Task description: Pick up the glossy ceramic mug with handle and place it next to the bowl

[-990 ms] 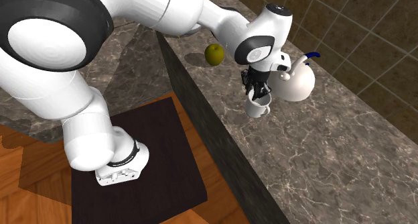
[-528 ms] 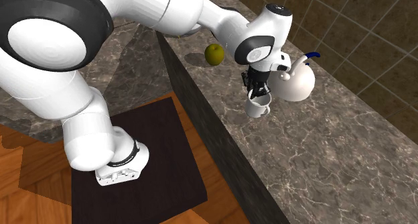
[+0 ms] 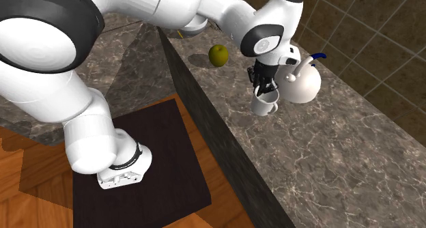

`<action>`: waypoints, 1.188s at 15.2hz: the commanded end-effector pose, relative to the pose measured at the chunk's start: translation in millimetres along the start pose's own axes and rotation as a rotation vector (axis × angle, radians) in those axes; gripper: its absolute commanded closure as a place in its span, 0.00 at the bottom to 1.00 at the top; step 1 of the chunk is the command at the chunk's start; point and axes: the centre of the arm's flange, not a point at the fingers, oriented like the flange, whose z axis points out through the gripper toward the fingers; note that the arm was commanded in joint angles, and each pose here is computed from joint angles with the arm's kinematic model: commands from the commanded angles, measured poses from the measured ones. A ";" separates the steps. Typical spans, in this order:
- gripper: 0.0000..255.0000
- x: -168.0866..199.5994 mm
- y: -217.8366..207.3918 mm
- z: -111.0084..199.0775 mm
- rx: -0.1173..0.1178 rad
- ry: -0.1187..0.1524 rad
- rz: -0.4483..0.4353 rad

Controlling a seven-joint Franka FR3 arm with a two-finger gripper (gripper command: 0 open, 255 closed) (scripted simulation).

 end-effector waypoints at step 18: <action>1.00 -5.2 6.0 -100.8 0.000 0.000 0.000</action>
